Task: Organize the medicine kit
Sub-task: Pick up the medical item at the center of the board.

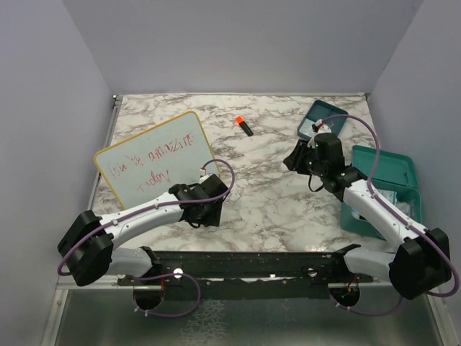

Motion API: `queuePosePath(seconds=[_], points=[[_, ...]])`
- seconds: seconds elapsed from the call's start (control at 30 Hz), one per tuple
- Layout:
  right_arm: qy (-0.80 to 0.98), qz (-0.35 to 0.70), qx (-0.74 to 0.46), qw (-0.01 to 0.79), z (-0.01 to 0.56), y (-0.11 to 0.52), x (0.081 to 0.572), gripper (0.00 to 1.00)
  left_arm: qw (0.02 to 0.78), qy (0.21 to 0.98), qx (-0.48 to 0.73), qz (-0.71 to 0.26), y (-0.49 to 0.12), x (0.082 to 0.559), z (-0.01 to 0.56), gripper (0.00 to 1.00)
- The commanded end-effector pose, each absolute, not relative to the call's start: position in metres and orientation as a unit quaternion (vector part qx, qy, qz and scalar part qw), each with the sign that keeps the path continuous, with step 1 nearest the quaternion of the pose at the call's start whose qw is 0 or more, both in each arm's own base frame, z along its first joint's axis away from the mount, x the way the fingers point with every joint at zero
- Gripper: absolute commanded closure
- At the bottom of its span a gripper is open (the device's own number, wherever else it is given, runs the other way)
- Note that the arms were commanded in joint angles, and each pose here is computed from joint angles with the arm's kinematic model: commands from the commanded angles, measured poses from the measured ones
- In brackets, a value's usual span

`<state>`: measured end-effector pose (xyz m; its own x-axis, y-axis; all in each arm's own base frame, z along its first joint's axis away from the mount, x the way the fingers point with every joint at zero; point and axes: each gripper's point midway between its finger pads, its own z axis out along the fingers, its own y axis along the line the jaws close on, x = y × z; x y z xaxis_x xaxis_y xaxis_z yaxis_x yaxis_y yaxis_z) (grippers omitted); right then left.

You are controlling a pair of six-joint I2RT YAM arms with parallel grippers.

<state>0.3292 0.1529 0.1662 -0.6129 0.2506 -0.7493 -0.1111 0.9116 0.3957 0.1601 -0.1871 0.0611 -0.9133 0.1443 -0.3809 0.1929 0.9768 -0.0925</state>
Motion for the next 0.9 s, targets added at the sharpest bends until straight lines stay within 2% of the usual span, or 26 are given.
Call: queuePosePath(seconds=[0.0,0.2,0.7,0.87], points=[[0.870,0.204,0.058,0.444,0.160,0.149,0.329,0.58,0.189,0.978,0.072,-0.055,-0.183,0.160,0.053,0.40],[0.877,0.184,0.065,0.439,0.154,0.144,0.333,0.58,0.215,0.971,0.077,-0.069,-0.187,0.168,0.045,0.47],[0.872,0.184,0.079,0.447,0.155,0.141,0.333,0.59,0.198,0.977,0.083,-0.010,-0.180,0.178,0.018,0.53],[0.876,0.194,0.074,0.435,0.151,0.144,0.326,0.59,0.196,0.976,0.091,-0.018,-0.188,0.181,0.018,0.58]])
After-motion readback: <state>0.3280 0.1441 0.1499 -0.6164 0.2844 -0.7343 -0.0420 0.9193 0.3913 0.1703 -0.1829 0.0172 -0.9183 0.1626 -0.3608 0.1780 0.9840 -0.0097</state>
